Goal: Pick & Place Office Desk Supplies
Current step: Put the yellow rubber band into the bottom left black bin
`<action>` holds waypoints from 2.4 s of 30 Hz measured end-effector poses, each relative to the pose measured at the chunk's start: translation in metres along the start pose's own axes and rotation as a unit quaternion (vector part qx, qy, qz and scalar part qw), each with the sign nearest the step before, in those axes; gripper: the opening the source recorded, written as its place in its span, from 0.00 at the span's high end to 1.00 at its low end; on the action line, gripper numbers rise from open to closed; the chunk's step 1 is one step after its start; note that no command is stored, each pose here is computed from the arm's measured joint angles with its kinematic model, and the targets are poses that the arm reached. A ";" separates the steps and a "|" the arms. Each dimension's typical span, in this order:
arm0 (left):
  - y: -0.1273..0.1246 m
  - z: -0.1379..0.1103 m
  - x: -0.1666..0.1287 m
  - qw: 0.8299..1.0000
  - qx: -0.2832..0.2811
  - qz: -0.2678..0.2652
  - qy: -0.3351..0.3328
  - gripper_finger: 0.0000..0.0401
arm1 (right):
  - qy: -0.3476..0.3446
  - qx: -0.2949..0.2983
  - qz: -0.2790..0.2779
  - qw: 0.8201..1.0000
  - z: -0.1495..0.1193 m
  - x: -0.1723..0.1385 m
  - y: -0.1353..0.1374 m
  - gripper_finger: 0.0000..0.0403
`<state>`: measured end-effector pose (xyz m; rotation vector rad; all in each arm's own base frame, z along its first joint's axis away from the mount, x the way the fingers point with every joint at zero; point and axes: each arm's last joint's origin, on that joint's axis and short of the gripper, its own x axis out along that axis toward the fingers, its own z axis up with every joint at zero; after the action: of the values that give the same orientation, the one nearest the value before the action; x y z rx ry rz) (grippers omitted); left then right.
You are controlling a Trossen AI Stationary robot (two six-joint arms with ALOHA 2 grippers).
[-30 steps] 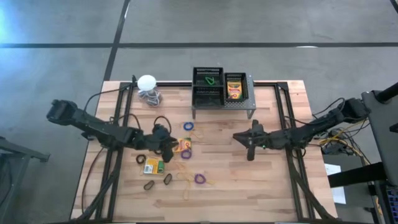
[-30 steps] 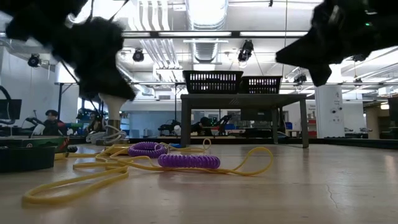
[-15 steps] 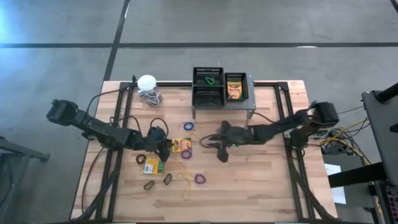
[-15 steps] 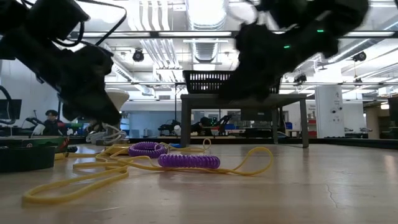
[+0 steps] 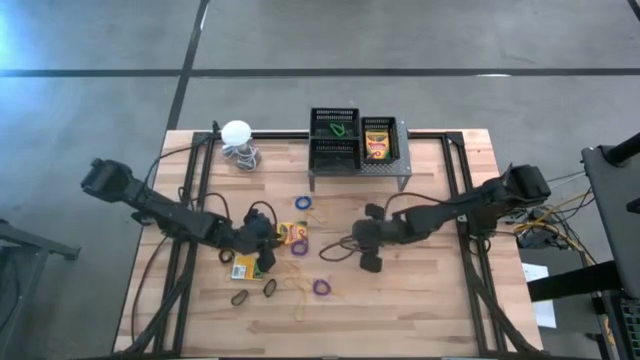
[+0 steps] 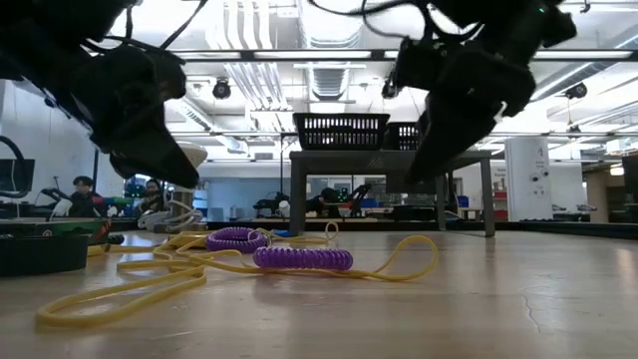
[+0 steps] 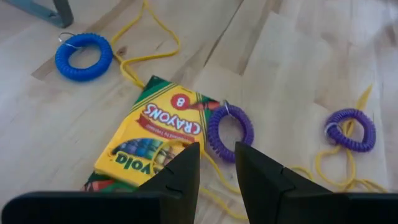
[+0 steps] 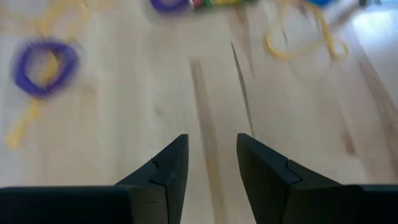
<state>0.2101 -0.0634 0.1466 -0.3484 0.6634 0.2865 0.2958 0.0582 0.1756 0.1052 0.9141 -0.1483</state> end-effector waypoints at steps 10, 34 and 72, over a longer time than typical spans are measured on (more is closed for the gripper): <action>-0.032 0.009 0.022 0.999 0.044 -0.006 0.015 0.74 | -0.136 0.026 0.053 0.989 -0.021 0.020 0.007 0.69; -0.019 -0.015 0.018 0.999 -0.012 0.006 0.032 0.74 | -0.144 -0.028 0.172 0.974 -0.024 0.033 0.050 0.58; -0.024 0.000 0.001 0.996 0.084 -0.032 -0.008 0.74 | -0.039 0.008 0.068 0.997 0.029 -0.043 0.116 0.98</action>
<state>0.2194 -0.0845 0.1515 -0.2054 0.6546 0.1718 0.3126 0.1711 0.2301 0.1750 0.8255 -0.0331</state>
